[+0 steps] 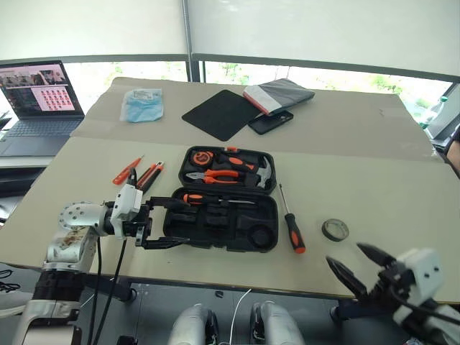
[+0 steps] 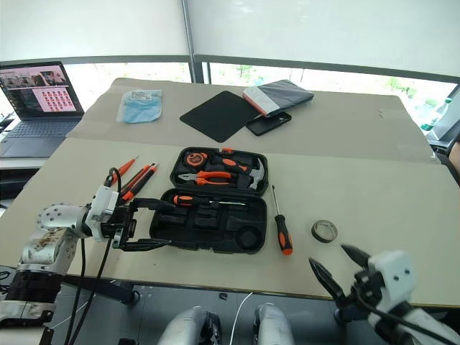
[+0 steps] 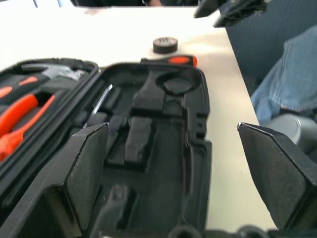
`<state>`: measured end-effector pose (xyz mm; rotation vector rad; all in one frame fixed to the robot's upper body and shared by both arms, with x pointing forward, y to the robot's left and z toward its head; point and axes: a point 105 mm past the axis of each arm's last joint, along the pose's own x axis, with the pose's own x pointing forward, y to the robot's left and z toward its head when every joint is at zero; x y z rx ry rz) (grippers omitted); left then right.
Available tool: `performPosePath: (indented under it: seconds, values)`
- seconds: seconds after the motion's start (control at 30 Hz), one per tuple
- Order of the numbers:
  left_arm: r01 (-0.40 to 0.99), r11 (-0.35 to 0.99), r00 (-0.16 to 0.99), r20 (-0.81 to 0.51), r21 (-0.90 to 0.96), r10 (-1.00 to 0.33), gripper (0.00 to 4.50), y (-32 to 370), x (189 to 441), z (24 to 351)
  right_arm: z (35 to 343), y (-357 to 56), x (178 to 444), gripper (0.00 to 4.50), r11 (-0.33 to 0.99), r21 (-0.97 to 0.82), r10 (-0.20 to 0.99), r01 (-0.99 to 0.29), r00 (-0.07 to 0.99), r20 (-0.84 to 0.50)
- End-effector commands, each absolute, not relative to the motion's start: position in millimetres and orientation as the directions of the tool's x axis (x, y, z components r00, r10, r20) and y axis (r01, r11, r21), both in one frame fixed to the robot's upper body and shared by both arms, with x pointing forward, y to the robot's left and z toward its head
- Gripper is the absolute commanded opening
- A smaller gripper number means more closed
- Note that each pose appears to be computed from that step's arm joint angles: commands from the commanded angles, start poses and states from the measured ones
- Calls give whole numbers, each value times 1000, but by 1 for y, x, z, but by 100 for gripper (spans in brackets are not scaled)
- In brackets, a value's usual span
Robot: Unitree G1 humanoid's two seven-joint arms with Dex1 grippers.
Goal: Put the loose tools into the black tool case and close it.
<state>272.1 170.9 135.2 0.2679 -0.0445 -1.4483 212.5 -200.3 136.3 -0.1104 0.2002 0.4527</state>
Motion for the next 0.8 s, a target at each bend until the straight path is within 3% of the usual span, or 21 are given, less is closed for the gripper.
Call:
performPosePath:
  seconds: [0.03, 0.17, 0.4, 0.5, 0.73, 0.8]
  values:
    - [964, 105, 133, -99, 246, -986, 444, 169, 271, 145, 138, -182, 222, 450, 881, -31, 443, -471, 848, -291]
    - [955, 125, 156, -96, 271, -983, 444, 169, 269, 146, 122, -167, 238, 450, 862, -56, 423, -503, 777, -467]
    - [951, 146, 171, -72, 272, -983, 444, 165, 264, 153, 101, -159, 240, 450, 880, -2, 382, -474, 712, -589]
    - [960, 124, 147, -77, 250, -986, 450, 162, 258, 154, 88, -166, 243, 381, 914, -18, 305, -406, 713, -631]
    - [957, 129, 150, -62, 261, -987, 450, 158, 260, 160, 95, -169, 259, 138, 965, -6, 219, -261, 820, -529]
    - [956, 130, 149, -56, 262, -987, 450, 158, 261, 160, 99, -172, 259, 105, 975, -10, 187, -222, 845, -501]
